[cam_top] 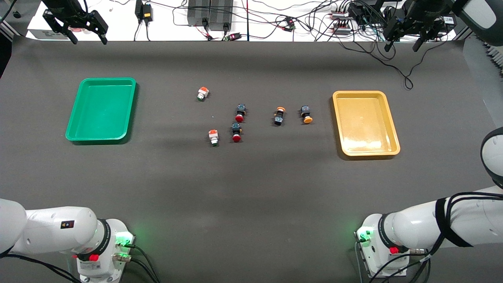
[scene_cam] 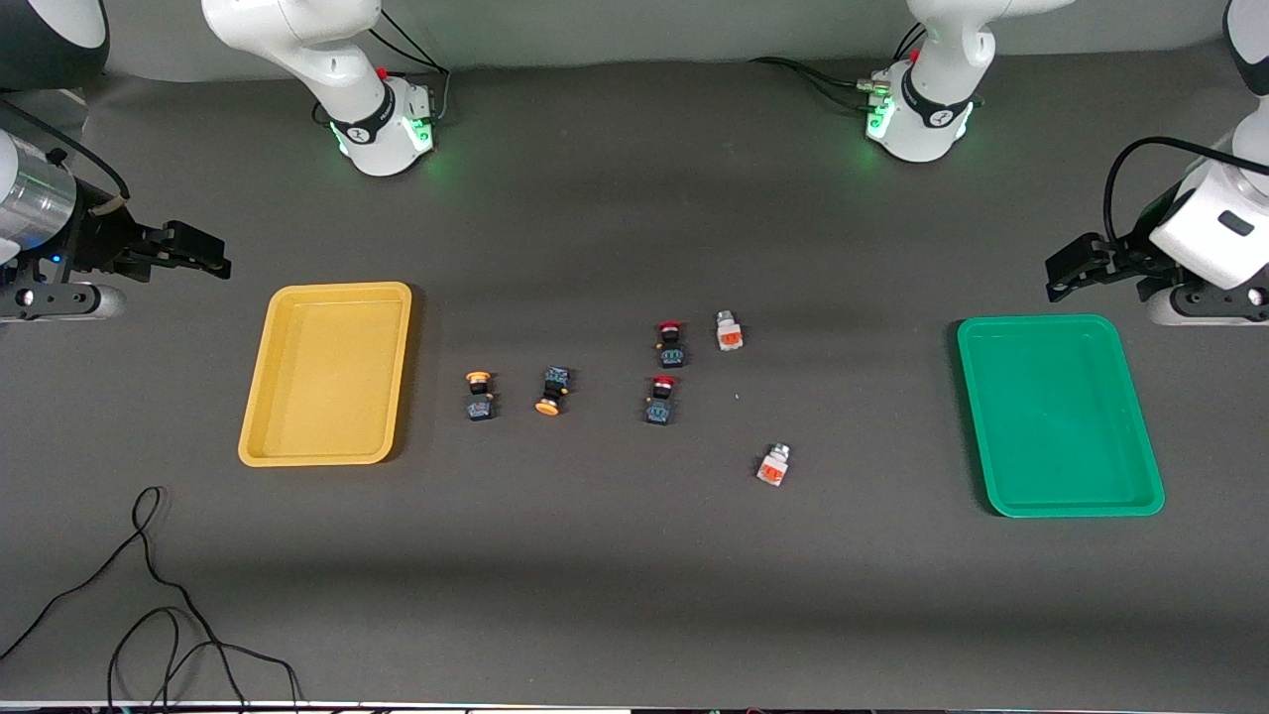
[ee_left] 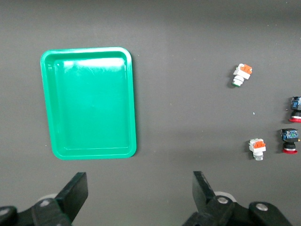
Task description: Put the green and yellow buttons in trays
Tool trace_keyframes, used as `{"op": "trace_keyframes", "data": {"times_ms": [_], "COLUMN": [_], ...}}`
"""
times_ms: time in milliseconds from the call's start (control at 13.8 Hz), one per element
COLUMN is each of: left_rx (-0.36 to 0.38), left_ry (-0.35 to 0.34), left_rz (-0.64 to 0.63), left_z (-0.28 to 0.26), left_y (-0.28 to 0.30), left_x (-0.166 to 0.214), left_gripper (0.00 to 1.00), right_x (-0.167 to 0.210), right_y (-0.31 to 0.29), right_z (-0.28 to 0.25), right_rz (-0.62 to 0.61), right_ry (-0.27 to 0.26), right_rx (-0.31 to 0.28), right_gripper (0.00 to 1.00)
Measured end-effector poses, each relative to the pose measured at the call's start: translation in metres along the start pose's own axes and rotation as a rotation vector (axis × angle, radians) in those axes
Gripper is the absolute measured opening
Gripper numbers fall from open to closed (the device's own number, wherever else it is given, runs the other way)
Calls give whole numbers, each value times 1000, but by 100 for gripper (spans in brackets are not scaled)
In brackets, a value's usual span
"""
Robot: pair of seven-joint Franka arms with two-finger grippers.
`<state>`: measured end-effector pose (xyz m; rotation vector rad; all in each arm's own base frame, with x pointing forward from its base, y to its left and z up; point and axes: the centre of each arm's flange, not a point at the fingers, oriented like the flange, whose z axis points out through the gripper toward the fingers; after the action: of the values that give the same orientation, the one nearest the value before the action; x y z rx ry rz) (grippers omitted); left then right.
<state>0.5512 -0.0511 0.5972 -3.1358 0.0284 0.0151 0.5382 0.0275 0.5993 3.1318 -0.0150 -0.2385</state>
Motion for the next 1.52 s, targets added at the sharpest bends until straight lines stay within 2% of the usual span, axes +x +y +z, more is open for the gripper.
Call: {"op": "trace_keyframes", "data": {"times_ms": [218,435,726,871,1161,1379,1524], "left_rx": [3,14,4,-4,-54,-64,-57], "left_ry": [-17,-53,-108,-99,-83,-79,-94], "left_rz": [15,-4,-59,-69,-49,-83,-93], "left_z": [6,22,47,55,89,121,151], "left_y": [25,83,174,229,298,326,332], "left_x": [-4,-16,-49,-74,-113,-129,-124], "left_gripper": [99,99,99,99,99,99,99], "right_x": [0,2,22,30,48,63,73], "right_y": [0,-5,-53,-92,-157,-157,-157], "right_z": [0,3,28,48,121,190,227], "right_rz": [0,-8,-32,0,22,33,38], "right_ry": [0,-6,18,15,3,-31,-59], "right_rx": [0,3,29,23,-4,-24,-39], "right_gripper": [100,100,100,100,100,100,100]}}
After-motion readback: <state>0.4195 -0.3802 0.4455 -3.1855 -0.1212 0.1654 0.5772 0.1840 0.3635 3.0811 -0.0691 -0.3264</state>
